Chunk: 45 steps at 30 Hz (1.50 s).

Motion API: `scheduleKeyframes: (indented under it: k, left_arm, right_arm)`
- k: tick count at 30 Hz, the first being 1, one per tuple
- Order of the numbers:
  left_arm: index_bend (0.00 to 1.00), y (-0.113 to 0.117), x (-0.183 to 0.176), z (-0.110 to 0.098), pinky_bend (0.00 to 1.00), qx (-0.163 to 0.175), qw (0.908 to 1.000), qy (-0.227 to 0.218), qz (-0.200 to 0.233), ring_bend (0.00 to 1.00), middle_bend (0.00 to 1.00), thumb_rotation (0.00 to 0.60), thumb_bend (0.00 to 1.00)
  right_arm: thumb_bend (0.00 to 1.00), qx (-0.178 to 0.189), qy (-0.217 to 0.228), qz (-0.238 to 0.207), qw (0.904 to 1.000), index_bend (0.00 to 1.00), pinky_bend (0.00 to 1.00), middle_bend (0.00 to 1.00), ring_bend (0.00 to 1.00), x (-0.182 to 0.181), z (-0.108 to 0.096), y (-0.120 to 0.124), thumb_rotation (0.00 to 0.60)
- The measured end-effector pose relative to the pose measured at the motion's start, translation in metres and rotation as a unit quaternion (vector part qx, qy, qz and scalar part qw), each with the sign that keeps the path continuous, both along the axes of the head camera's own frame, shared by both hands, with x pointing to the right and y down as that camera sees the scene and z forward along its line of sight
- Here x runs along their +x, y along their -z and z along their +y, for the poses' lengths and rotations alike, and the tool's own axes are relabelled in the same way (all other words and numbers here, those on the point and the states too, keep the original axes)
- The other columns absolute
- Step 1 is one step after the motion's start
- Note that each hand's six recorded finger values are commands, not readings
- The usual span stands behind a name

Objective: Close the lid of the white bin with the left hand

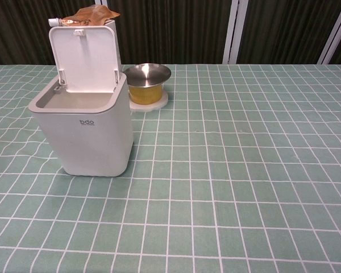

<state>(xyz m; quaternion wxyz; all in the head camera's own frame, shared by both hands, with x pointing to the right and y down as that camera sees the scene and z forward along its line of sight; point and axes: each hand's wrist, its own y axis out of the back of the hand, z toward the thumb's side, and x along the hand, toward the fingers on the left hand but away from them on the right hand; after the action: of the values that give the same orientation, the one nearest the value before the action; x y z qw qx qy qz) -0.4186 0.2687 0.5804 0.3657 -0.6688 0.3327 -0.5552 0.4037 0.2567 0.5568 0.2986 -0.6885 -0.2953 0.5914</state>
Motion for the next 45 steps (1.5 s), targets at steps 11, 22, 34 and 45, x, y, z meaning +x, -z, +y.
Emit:
scheduleKeyframes:
  k: [11,22,34,45]
  left_arm:
    - [0.02,0.011,0.013,-0.027,0.60,0.055,0.9972,0.001,0.051,0.26,0.24,0.600,0.47]
    - [0.19,0.043,0.077,-0.118,1.00,0.094,0.9740,0.024,0.205,1.00,1.00,0.600,0.48]
    - [0.22,0.027,0.148,-0.166,1.00,0.006,0.9775,0.018,0.210,1.00,1.00,0.600,0.48]
    - [0.21,0.007,0.175,-0.182,1.00,-0.028,0.9846,0.014,0.172,1.00,1.00,0.600,0.48]
  right_arm:
    - [0.12,0.005,0.003,-0.013,0.9999,0.00,0.00,0.00,0.00,-0.004,0.001,0.004,0.600]
    - [0.12,0.008,0.015,-0.017,0.9997,0.00,0.00,0.00,0.00,-0.009,0.003,0.004,0.600]
    - [0.12,0.007,0.012,-0.013,0.9998,0.00,0.00,0.00,0.00,-0.006,0.001,0.004,0.600]
    - [0.12,0.012,0.001,-0.017,0.9998,0.00,0.00,0.00,0.00,-0.001,-0.003,0.009,0.600]
